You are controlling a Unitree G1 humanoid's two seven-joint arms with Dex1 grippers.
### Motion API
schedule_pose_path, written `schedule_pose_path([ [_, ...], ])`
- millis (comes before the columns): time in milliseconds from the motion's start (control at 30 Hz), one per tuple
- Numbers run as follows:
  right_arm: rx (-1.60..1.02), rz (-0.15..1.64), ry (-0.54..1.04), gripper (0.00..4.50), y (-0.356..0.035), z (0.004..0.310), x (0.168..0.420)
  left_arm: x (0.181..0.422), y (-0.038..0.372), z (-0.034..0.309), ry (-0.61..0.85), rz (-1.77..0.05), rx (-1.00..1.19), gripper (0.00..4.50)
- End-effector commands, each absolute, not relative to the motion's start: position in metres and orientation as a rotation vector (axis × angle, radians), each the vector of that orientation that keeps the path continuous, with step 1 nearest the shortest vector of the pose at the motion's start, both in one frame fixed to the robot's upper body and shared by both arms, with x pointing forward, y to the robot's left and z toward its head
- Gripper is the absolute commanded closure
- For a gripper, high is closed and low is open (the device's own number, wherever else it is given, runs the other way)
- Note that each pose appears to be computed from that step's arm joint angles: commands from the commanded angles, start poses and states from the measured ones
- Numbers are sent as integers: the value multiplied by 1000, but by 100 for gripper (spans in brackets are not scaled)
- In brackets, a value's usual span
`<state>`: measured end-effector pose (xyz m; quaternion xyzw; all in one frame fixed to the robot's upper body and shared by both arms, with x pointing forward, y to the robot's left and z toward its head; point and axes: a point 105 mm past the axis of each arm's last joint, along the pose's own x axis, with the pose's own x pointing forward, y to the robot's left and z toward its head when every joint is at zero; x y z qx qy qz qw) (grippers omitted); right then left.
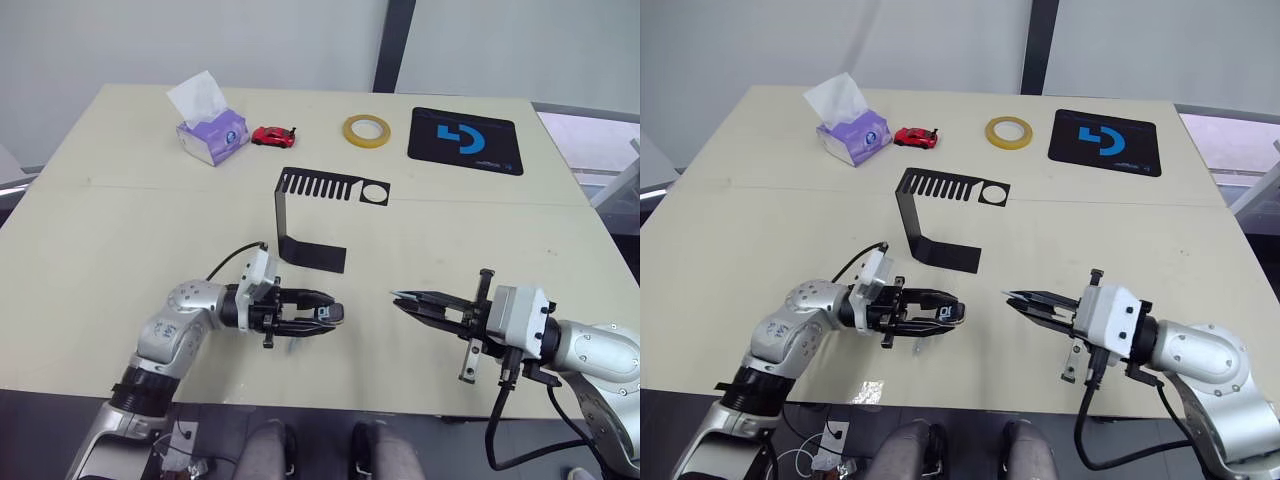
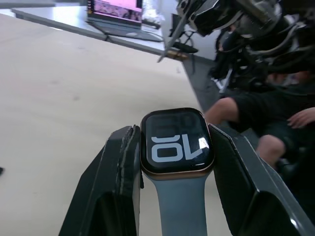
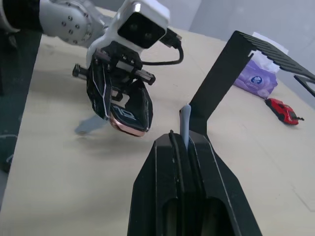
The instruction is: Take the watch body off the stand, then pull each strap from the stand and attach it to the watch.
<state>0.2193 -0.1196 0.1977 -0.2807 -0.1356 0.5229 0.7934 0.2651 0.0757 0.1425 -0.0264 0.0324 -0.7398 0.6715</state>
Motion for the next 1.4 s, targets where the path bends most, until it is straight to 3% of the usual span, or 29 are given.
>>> schedule_pose_path([
  [33, -732, 1173, -367, 450, -106, 205, 207, 263, 77, 152, 110, -1717, -153, 285],
  [367, -843, 1233, -350, 450, -97, 187, 195, 267, 71, 149, 354, -1716, -416, 285],
  [1400, -860, 1203, -298, 450, -94, 175, 212, 257, 58, 148, 411, -1720, -446, 285],
])
